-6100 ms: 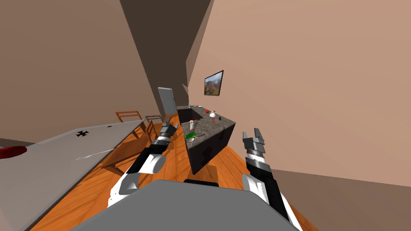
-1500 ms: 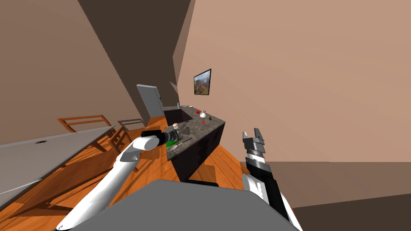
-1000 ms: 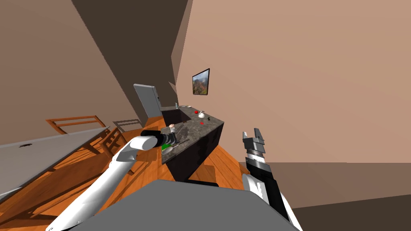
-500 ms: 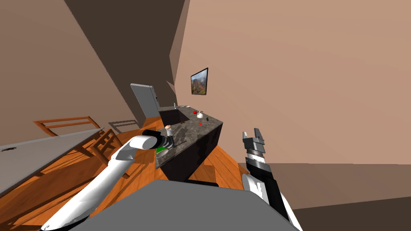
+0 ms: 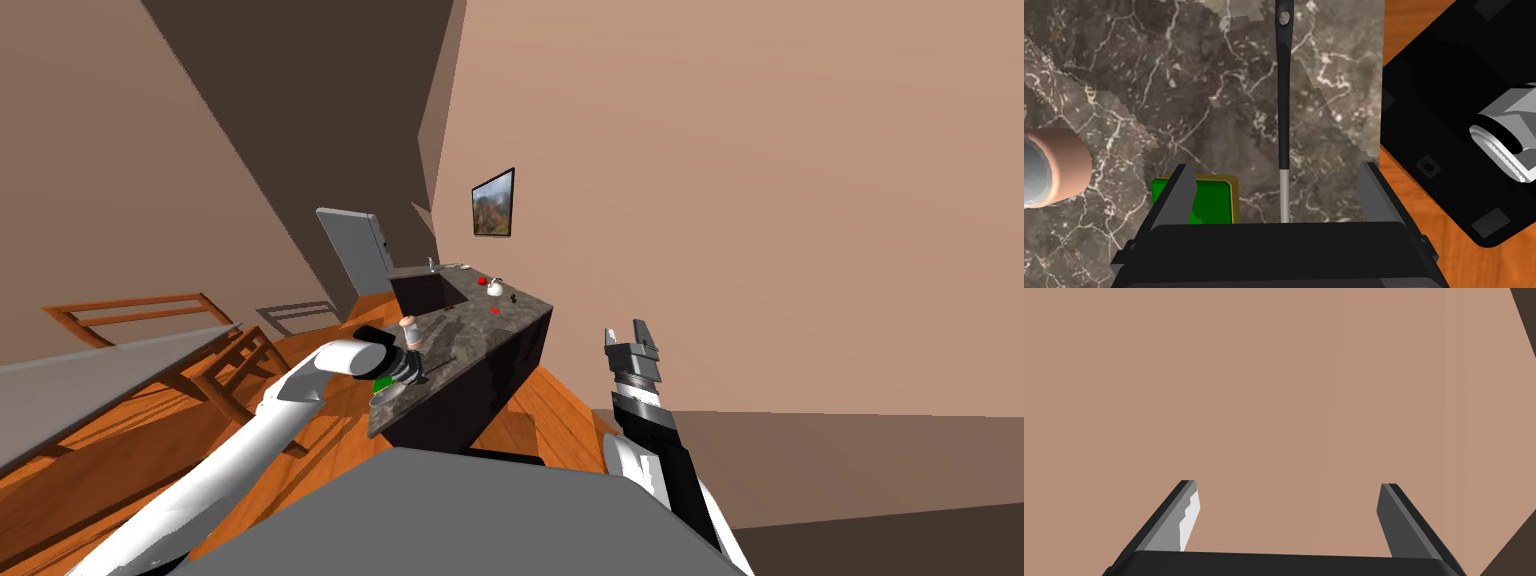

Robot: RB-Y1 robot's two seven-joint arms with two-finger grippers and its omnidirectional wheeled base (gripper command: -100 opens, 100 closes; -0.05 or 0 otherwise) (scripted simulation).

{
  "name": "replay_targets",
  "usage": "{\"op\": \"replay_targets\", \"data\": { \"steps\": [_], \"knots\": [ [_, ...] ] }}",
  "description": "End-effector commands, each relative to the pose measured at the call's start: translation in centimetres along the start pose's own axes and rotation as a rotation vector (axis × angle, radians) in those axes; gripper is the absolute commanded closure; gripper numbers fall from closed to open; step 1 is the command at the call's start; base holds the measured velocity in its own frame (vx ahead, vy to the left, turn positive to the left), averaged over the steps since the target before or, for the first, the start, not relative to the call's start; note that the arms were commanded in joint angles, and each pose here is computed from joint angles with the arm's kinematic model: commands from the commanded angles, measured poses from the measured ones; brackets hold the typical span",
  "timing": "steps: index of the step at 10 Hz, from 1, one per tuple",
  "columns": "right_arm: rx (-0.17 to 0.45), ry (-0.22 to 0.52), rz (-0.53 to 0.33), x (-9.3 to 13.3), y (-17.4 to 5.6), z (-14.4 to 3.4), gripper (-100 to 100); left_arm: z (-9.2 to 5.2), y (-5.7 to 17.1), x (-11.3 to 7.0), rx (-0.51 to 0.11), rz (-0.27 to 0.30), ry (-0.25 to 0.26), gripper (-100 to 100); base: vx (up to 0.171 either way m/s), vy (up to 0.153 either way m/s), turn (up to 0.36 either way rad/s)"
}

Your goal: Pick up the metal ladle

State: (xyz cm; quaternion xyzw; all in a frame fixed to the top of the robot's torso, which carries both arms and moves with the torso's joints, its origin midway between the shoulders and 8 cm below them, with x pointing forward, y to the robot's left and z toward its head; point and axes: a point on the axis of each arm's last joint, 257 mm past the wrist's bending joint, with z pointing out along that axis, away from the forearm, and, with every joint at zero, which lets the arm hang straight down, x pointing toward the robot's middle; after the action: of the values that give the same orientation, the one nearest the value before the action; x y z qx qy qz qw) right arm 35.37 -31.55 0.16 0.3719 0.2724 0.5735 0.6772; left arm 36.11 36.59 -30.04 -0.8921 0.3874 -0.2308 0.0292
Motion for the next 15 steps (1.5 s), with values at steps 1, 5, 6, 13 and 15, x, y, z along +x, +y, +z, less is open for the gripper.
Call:
{"op": "replay_targets", "data": {
  "steps": [1, 5, 6, 13, 15],
  "knots": [
    [0.000, 0.000, 0.000, 0.0, 0.0, 0.0, 0, 0.3, 1.3, -2.1, -0.038, -0.026, -0.060, -100, 0.089, -0.020, -0.014],
    [0.000, 0.000, 0.000, 0.0, 0.0, 0.0, 0, 0.6, 0.9, -2.9, -0.042, -0.044, -0.074, -100, 0.013, -0.005, -0.018],
    [0.000, 0.000, 0.000, 0.0, 0.0, 0.0, 0, 1.0, 0.4, -3.5, -0.037, -0.055, -0.076, -100, -0.032, -0.024, -0.131],
    [0.000, 0.000, 0.000, 0.0, 0.0, 0.0, 0, 2.1, -0.6, -5.0, -0.026, -0.084, -0.083, 100, -0.020, -0.014, -0.059],
    [0.000, 0.000, 0.000, 0.0, 0.0, 0.0, 0, 2.1, -0.6, -5.0, -0.026, -0.084, -0.082, 100, 0.000, 0.000, 0.000]
  ]
}}
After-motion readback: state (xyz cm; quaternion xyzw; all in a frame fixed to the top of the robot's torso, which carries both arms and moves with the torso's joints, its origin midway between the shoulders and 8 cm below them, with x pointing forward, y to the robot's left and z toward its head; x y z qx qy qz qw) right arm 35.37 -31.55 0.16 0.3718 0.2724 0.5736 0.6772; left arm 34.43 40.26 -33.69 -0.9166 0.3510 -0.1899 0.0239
